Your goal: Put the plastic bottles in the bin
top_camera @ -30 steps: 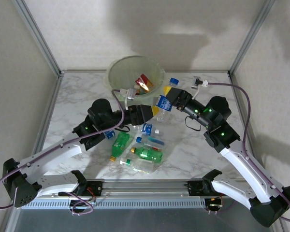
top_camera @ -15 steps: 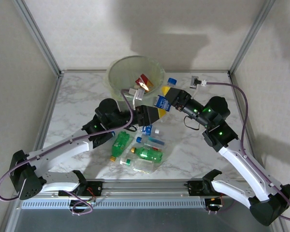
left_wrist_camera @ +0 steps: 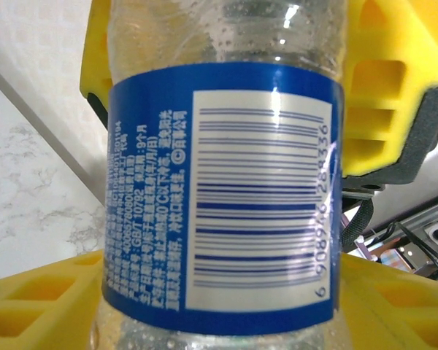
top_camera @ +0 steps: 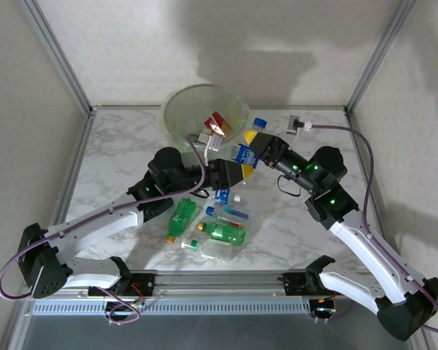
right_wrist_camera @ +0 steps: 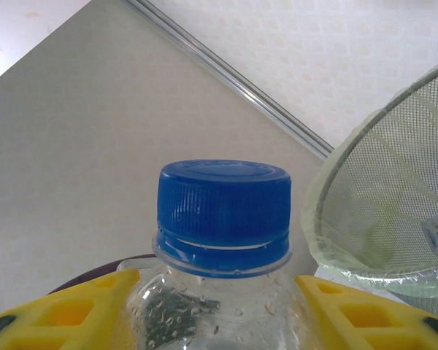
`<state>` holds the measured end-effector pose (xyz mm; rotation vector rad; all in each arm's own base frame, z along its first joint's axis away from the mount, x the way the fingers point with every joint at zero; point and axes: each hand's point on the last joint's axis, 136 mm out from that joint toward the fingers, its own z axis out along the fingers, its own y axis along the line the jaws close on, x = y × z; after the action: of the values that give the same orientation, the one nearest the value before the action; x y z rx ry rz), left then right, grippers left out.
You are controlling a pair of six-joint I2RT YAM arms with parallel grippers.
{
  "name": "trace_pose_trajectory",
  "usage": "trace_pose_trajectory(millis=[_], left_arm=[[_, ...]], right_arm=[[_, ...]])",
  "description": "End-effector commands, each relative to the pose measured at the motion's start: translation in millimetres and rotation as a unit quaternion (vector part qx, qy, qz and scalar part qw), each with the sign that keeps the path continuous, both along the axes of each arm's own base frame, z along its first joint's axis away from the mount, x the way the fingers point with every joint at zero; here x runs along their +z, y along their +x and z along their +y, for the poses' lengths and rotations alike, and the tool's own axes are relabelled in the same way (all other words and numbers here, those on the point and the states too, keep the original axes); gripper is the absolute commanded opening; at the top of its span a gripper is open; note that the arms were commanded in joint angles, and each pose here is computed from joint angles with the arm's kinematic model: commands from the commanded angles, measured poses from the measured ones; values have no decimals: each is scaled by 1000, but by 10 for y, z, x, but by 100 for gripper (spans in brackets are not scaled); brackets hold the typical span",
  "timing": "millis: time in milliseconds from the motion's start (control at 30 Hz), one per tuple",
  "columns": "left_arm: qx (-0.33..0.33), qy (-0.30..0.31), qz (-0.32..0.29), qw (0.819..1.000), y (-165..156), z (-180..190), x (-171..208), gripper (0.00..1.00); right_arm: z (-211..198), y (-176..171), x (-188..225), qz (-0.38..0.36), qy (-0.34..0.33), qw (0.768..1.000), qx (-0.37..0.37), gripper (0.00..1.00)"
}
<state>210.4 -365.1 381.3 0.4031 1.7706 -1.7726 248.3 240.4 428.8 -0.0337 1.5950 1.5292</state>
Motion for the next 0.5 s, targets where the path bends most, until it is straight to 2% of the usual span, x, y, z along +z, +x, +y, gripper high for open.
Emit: trace_pose_trajectory(millis=[0,100,167,233,300,400,467], left_arm=[[10,-13,-43,999,-31,35,231,61],[21,-9,-47,999,-3,60,234,58],[37,-1,-51,998,40,92,233,56],[45,0,-61,997,61,138,279,56],[65,16,-63,996,146,203,263,57],[113,64,-69,989,391,347,244,57],[152,89,-67,982,605,496,272,58]], right_arm=[[-27,5,63,-10,7,1000,-6,54],[-51,22,90,-10,4,1000,-16,59],[-93,53,108,-8,-5,999,-33,69],[-165,92,115,-3,-17,998,-59,83],[-280,149,92,9,-30,995,-97,92],[-553,239,-6,39,-57,982,-175,98],[-702,262,-100,56,-76,973,-212,99]])
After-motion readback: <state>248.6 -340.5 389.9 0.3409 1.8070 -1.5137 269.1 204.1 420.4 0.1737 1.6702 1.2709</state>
